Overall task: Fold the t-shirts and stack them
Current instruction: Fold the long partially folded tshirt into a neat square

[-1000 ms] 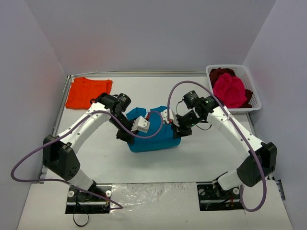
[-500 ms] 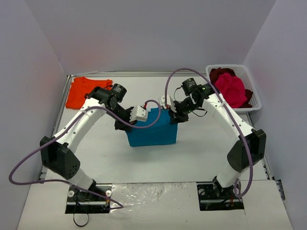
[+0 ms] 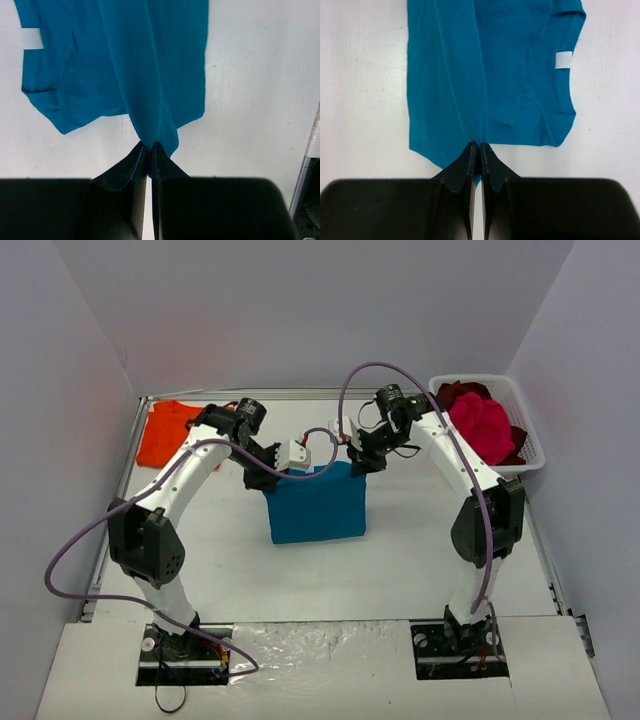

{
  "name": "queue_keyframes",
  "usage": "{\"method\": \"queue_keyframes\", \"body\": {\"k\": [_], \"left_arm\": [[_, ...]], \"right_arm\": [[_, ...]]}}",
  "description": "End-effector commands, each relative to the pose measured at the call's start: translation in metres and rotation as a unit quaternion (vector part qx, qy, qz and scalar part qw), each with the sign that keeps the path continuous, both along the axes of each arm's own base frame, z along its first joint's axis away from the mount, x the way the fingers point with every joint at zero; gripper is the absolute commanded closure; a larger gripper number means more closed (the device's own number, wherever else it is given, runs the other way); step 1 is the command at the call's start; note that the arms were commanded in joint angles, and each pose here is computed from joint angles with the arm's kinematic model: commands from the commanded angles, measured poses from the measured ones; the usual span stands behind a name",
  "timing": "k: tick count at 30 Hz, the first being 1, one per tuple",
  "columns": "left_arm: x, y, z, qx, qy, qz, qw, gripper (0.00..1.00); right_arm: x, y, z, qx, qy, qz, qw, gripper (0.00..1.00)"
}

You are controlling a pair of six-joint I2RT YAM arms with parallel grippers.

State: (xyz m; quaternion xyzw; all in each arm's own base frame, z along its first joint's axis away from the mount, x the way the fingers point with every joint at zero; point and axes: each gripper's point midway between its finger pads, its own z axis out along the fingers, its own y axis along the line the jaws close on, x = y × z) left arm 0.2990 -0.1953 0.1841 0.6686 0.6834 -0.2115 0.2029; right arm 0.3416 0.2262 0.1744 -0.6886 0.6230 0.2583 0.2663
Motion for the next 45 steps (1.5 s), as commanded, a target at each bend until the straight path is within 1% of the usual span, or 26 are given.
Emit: {"method": "queue_keyframes", "body": {"k": [1,3,4,11,12,14,16,17,18,20,21,28,29,30,31,32,33,34,36,39,40,41,42,43,44,45], "left_arm": [[0.023,0.01,0.003,0.005,-0.014,0.008,1.0,0.98],[0.03,0.014,-0.004,0.006,-0.008,0.01,1.0,0.98],[0.037,0.014,-0.01,0.006,-0.005,0.014,1.0,0.98],[0.071,0.026,-0.036,0.008,0.005,0.03,1.0,0.98],[0.076,0.026,-0.039,0.009,0.004,0.029,1.0,0.98],[0.087,0.028,-0.055,0.012,0.016,0.03,0.999,0.98],[0.094,0.028,-0.062,0.013,0.019,0.031,0.999,0.98],[0.103,0.028,-0.059,0.012,0.009,0.031,0.999,0.98],[0.105,0.028,-0.071,0.017,0.024,0.03,0.999,0.98],[0.112,0.029,-0.076,0.015,0.028,0.03,0.999,0.98],[0.117,0.029,-0.081,0.018,0.033,0.03,0.999,0.98],[0.139,0.027,-0.1,0.024,0.027,0.036,0.999,0.96],[0.142,0.027,-0.102,0.025,0.025,0.039,0.999,0.92],[0.144,0.027,-0.106,0.027,0.023,0.044,0.998,0.84],[0.148,0.03,-0.109,0.036,0.021,0.058,0.997,0.64],[0.159,0.029,-0.111,0.036,0.002,0.066,0.997,0.57],[0.162,0.029,-0.112,0.039,-0.003,0.07,0.997,0.47],[0.17,0.031,-0.109,0.045,-0.014,0.085,0.995,0.34],[0.186,0.031,-0.097,0.044,-0.039,0.112,0.992,0.31],[0.209,0.035,-0.051,0.032,-0.098,0.182,0.978,0.27],[0.214,0.036,-0.043,0.019,-0.11,0.213,0.971,0.26],[0.215,0.043,-0.01,0.01,-0.148,0.238,0.96,0.21],[0.215,0.045,0.002,0.0,-0.164,0.258,0.952,0.16],[0.215,0.047,0.051,-0.042,-0.216,0.285,0.933,0.02],[0.203,0.056,0.039,-0.03,-0.211,0.306,0.928,0.06],[0.198,0.059,0.049,-0.04,-0.222,0.323,0.919,0.06]], "right_arm": [[0.018,-0.003,-0.009,-0.005,0.008,-0.002,1.0,1.0],[0.031,-0.002,-0.01,-0.003,0.001,-0.003,1.0,1.0],[0.036,-0.001,-0.022,-0.007,0.01,-0.002,1.0,1.0],[0.075,0.006,-0.05,-0.008,0.019,-0.009,1.0,1.0],[0.079,0.007,-0.062,-0.011,0.029,-0.012,0.999,1.0],[0.091,0.01,-0.067,-0.007,0.027,-0.014,1.0,1.0],[0.098,0.011,-0.074,-0.009,0.028,-0.017,0.999,1.0],[0.101,0.011,-0.077,-0.011,0.028,-0.019,0.999,1.0],[0.103,0.011,-0.088,-0.014,0.037,-0.02,0.999,1.0],[0.112,0.011,-0.089,-0.013,0.03,-0.025,0.999,1.0],[0.115,0.01,-0.098,-0.017,0.035,-0.027,0.999,1.0],[0.131,0.008,-0.116,-0.027,0.034,-0.038,0.998,0.99],[0.133,0.007,-0.118,-0.027,0.033,-0.041,0.998,0.94],[0.135,0.007,-0.118,-0.027,0.032,-0.044,0.998,0.82],[0.14,0.009,-0.118,-0.025,0.024,-0.049,0.998,0.77],[0.144,0.009,-0.119,-0.026,0.025,-0.062,0.997,0.71],[0.147,0.009,-0.118,-0.026,0.024,-0.073,0.997,0.58],[0.155,0.01,-0.116,-0.024,0.014,-0.084,0.996,0.55],[0.167,0.012,-0.105,-0.025,-0.001,-0.11,0.994,0.49],[0.179,0.009,-0.074,-0.018,-0.03,-0.142,0.989,0.46],[0.184,0.009,-0.051,-0.007,-0.055,-0.151,0.987,0.44],[0.184,0.009,-0.039,-0.004,-0.065,-0.157,0.985,0.4],[0.183,0.006,-0.035,-0.005,-0.065,-0.172,0.983,0.38],[0.18,0.004,-0.005,0.005,-0.088,-0.181,0.979,0.32],[0.177,0.003,0.008,0.007,-0.101,-0.188,0.977,0.18],[0.179,0.007,0.02,0.014,-0.124,-0.196,0.973,0.12]]}}
